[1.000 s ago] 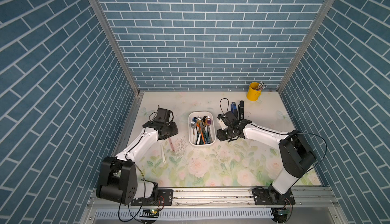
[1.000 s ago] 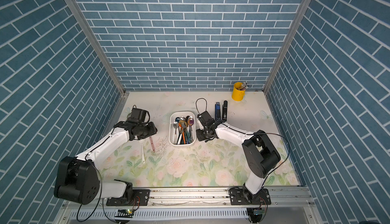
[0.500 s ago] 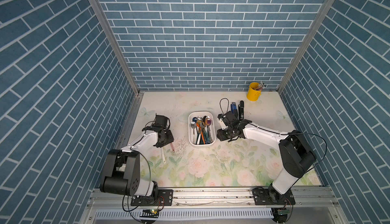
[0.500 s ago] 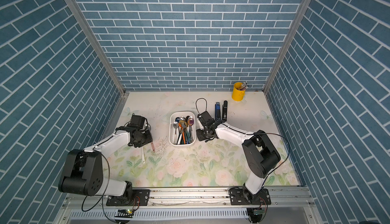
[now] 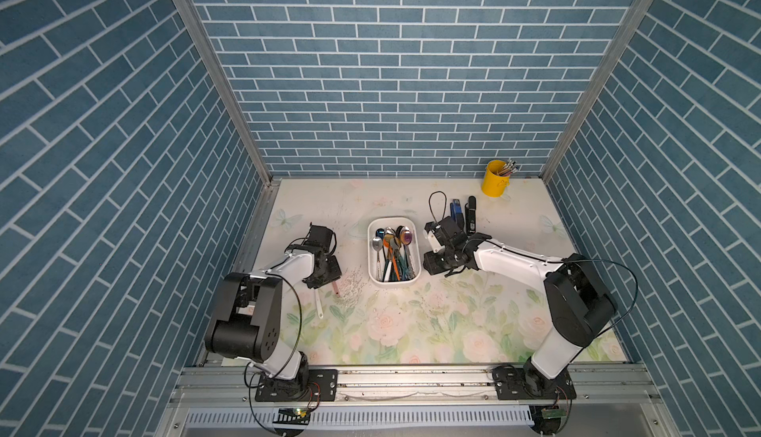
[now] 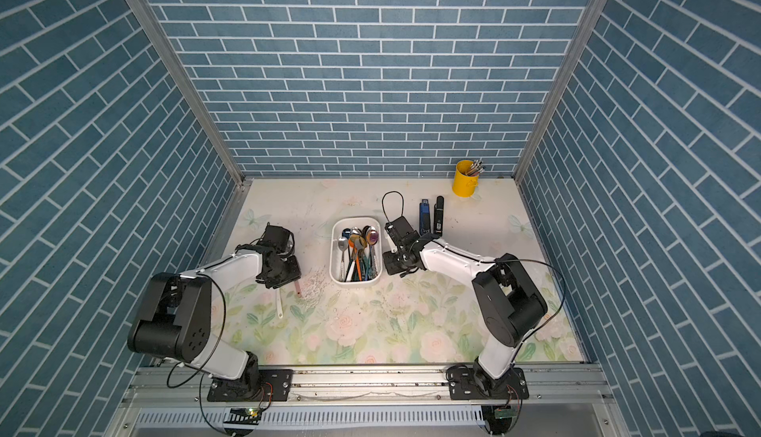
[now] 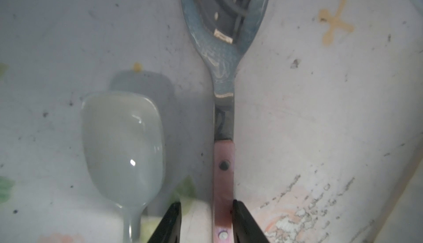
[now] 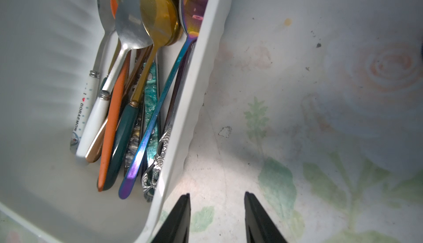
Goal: Put the spoon into the storage box
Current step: Pick up the spoon from the center of the board.
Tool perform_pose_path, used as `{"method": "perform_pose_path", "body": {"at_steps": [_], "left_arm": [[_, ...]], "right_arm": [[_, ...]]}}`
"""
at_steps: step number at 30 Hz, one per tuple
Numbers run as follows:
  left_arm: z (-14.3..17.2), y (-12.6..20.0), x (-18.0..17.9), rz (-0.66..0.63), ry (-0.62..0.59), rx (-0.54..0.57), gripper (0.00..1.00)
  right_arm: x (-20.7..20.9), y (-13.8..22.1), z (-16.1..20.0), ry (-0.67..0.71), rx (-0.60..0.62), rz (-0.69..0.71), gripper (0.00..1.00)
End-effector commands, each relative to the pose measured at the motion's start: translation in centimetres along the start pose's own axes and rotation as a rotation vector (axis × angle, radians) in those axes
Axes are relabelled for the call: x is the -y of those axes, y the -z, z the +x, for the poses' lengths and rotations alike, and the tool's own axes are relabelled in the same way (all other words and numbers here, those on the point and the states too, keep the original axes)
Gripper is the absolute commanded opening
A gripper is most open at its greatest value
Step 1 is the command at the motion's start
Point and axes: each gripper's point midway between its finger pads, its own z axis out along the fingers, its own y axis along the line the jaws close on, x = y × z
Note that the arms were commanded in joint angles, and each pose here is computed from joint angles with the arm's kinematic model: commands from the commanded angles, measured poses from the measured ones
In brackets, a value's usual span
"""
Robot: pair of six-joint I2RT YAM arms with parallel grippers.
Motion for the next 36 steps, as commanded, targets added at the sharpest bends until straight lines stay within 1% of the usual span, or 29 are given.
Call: {"method": "perform_pose_path", "body": {"at_steps": [1,4,9,17,22,25,29,36], "left_arm": [[0.0,-0.5,-0.3,-0.053,-0.029,-0.008,0.41],[0.2,-0.9,-0.3,-0.072,-0.047,-0.021,0.38],[0.8,-1.5,-0.5,-0.089,-0.056,-0.046,0.26],[0.9,-1.7,-0.4,-0.09,-0.073,-0.059,0.12],[0.4,-1.0,0.1,-0.082,-0.104,-0.046,0.09],[-0.2,0.2,0.8,-0.064,-0.13,-0.017,0.08],[-1.1,2.8,2.4,-0.027,-0.169,0.029,0.08],[-2.9,8.1,6.9,0.121,-0.208,0.095,0.07]], "right_arm": [[0.1,-0.2,0.6,0.032,-0.012,0.011,0.42],[0.3,-0.4,0.7,0.038,-0.018,0.015,0.42],[0.4,-0.5,0.9,0.042,-0.015,0.015,0.42],[0.7,-0.6,1.2,0.039,-0.015,0.016,0.42],[0.7,-0.4,1.0,0.037,-0.009,0.014,0.42],[0.6,-0.2,0.9,0.036,-0.006,0.014,0.42],[0.6,0.0,0.8,0.033,-0.003,0.016,0.42],[0.6,0.4,0.2,0.032,0.01,0.023,0.42]]}}
